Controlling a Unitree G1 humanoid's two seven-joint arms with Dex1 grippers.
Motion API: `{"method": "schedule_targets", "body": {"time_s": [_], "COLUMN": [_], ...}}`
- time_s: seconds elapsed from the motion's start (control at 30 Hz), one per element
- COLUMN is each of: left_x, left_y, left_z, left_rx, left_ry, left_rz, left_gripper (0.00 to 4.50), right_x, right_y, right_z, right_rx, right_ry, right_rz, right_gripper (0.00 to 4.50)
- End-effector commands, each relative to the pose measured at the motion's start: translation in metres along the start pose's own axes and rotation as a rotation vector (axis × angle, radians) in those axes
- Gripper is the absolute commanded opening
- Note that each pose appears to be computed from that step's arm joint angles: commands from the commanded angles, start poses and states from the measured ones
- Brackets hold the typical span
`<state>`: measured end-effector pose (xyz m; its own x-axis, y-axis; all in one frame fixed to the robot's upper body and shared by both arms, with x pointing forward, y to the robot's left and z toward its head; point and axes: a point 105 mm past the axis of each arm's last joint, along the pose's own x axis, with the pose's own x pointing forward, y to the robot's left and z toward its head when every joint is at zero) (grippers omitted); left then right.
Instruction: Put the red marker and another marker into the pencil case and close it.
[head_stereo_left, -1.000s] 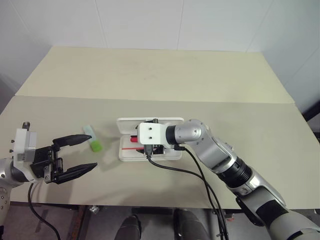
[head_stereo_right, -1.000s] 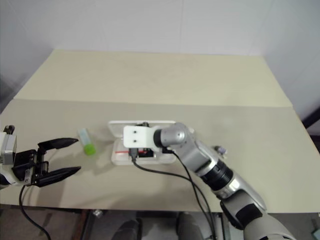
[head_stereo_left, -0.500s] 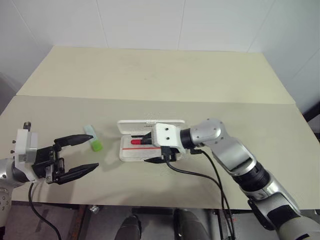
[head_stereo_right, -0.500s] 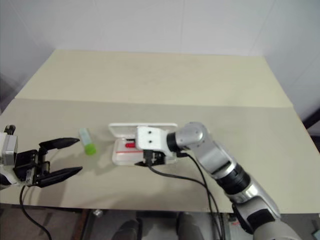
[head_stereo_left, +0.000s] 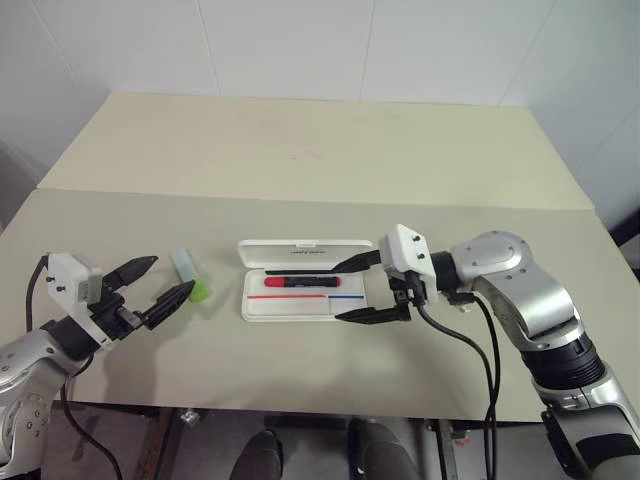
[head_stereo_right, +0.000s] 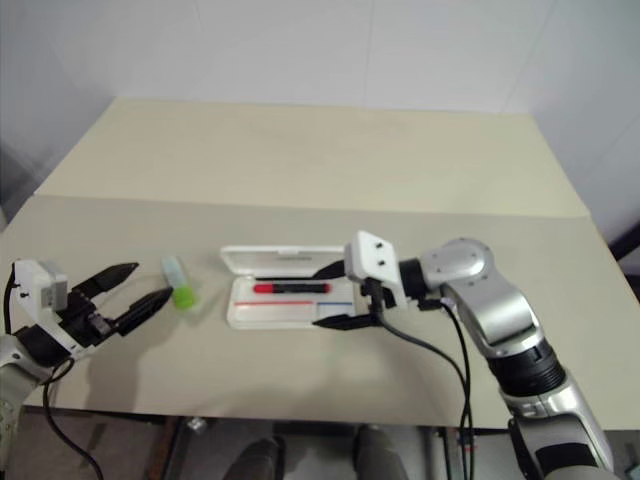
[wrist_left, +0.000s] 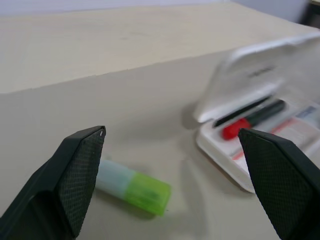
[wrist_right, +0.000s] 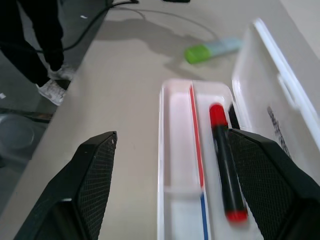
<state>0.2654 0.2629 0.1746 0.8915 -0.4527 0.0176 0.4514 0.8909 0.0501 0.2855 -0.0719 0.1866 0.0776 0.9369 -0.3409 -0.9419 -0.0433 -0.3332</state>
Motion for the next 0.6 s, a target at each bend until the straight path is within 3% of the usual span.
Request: {"method": "schedule_targets", "body": {"time_s": [0.03, 0.6], "left_x": [0.01, 0.055], "left_y": [0.001, 0.026], "left_z": [0.007, -0.016], "left_rx": [-0.017, -0.229], "left_ry": [-0.034, 0.057], "left_rz": [0.096, 0.443], "left_gripper": [4.5, 4.5], "right_x": [-0.016, -0.038], "right_y": [-0.007, -0.015], "right_z": [-0.005, -0.003], "right_rx": [-0.041, -0.034], "right_ry": [-0.015, -0.191], "right_rz": [-0.034, -0.11], "right_gripper": [4.47, 4.47]}}
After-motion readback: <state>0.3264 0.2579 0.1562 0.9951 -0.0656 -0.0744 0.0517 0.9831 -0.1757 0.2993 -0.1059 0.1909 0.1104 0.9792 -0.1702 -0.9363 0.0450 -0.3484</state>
